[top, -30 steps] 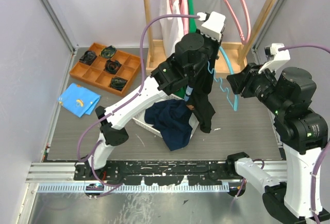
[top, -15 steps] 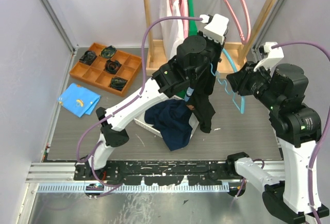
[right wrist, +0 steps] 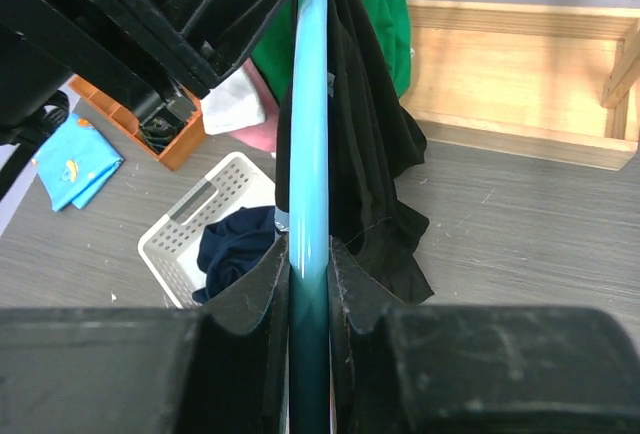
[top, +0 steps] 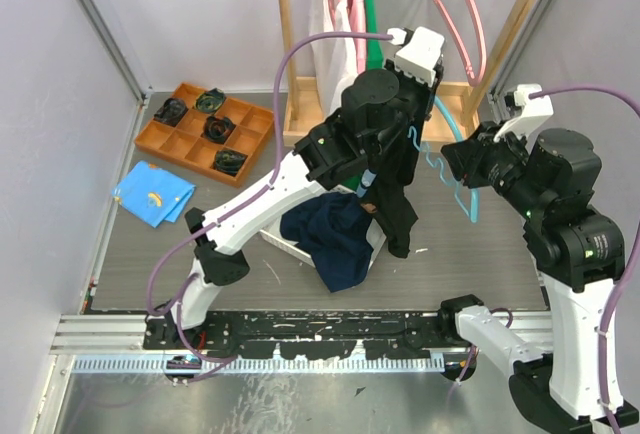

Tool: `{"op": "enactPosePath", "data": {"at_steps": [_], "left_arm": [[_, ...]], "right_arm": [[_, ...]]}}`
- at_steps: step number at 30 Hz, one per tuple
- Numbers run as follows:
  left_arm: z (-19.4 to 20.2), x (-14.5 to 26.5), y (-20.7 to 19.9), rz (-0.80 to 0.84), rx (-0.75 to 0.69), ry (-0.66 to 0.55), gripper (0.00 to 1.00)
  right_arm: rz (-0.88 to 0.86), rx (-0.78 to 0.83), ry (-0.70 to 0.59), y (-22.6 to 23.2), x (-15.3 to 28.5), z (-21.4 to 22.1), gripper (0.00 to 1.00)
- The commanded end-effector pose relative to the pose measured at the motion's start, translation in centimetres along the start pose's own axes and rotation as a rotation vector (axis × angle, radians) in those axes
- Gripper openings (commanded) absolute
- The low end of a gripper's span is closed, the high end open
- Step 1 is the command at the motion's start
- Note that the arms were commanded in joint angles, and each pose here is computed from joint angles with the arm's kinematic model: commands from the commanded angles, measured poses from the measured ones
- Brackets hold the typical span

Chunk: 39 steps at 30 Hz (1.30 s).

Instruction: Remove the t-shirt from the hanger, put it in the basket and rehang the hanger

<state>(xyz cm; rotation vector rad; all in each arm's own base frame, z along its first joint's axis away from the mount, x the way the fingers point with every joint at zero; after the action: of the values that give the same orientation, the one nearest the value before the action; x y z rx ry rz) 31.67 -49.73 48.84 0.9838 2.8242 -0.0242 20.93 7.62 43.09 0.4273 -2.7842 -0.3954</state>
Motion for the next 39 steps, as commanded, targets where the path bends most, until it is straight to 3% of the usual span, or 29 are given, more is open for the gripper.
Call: {"op": "enactPosePath", "data": {"at_steps": [1, 11, 19, 31, 39], "left_arm": [[-3.8, 1.3, 0.6, 0.005, 0.023, -0.082, 0.38], [-5.1, 3.4, 1.4, 0.026, 0.025, -0.09, 0.6], [-6.1, 5.7, 1.5, 0.09, 0.038, -0.139, 0.67], [-2.6, 4.9, -0.6, 0.199, 0.011, -0.072, 0.72], [-0.8, 4.1, -0.3, 0.197, -0.003, -0.029, 0.64]], "right_arm": [[-0.015, 0.024, -0.158, 0.6, 1.1, -3.3, 0.01], [0.012, 0.022, -0.265, 0.2, 2.4, -4.8, 0.01], [-0.014, 0.016, -0.302, 0.8, 2.6, -5.6, 0.01], [-0.074, 0.038, -0.341, 2.0, 4.6, -6.2, 0.01], [-0.096, 0.046, -0.34, 2.5, 5.3, -6.3, 0.01]]}}
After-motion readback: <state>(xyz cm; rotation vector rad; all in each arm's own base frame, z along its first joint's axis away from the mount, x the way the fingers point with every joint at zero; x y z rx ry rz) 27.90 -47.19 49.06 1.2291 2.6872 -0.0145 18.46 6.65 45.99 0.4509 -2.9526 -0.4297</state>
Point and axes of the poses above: each gripper's point midway between its finger pads, its own x axis back along the fingers, its own y axis along the line the jaws close on, z = x × y, the point moved 1 cm from there along x, back along the fingers, and after that the axes turned 4 degrees about -x, right-handed, at the moved point
